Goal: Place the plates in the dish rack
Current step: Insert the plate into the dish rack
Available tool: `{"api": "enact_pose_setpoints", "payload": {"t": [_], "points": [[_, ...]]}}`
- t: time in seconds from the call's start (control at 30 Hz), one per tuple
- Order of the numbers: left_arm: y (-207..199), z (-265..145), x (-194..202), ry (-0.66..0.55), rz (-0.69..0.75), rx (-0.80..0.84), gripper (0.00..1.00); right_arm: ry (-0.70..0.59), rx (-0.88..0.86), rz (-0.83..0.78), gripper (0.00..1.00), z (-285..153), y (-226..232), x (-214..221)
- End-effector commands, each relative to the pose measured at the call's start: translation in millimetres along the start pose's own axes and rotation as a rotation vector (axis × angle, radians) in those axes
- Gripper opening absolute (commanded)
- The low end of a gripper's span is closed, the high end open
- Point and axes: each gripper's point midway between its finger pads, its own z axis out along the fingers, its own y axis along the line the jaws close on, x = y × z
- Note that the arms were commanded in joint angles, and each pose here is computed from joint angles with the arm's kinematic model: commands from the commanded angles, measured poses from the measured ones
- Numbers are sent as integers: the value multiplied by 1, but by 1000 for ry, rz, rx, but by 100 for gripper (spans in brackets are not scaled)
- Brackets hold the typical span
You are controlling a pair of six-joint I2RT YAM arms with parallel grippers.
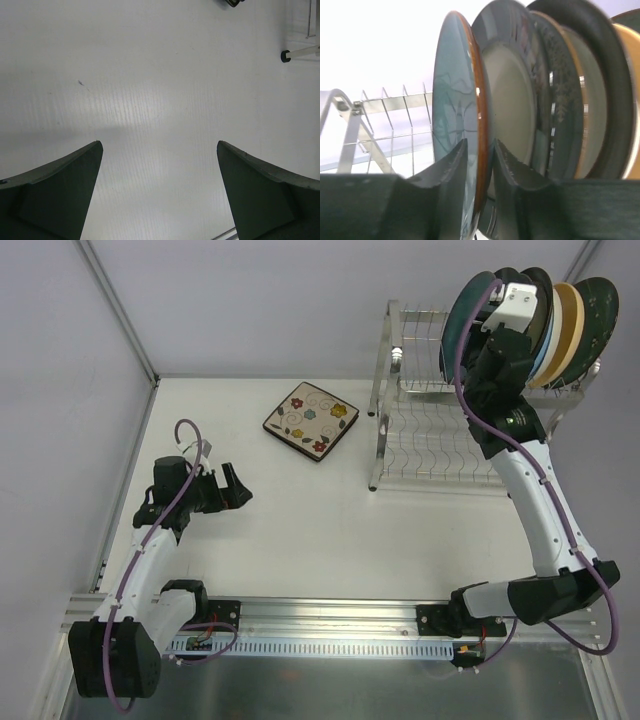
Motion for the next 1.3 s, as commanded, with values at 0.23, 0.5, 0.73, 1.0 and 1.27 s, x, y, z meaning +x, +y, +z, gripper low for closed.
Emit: {"api": "enact_pose_setpoints", "payload": {"t": [0.23,0.5,0.73,1.0,1.27], "points": [[-11,-6,-14,-38,4,41,99,-115,-25,108,52,-27,-18,-52],[-14,-7,-15,-39,-1,51,99,-150,-110,137,77,-53,-20,-72],[-12,-5,-13,-33,-48,36,99,-181,-237,192,99,-94,-24,-88],[-12,-1,-13,-18,-121,28,99,-142,-287,242,99,-152,-50,-62],[-8,3,-37,-63,-263,-55,99,94,-360,267,100,-185,-42,36]]}}
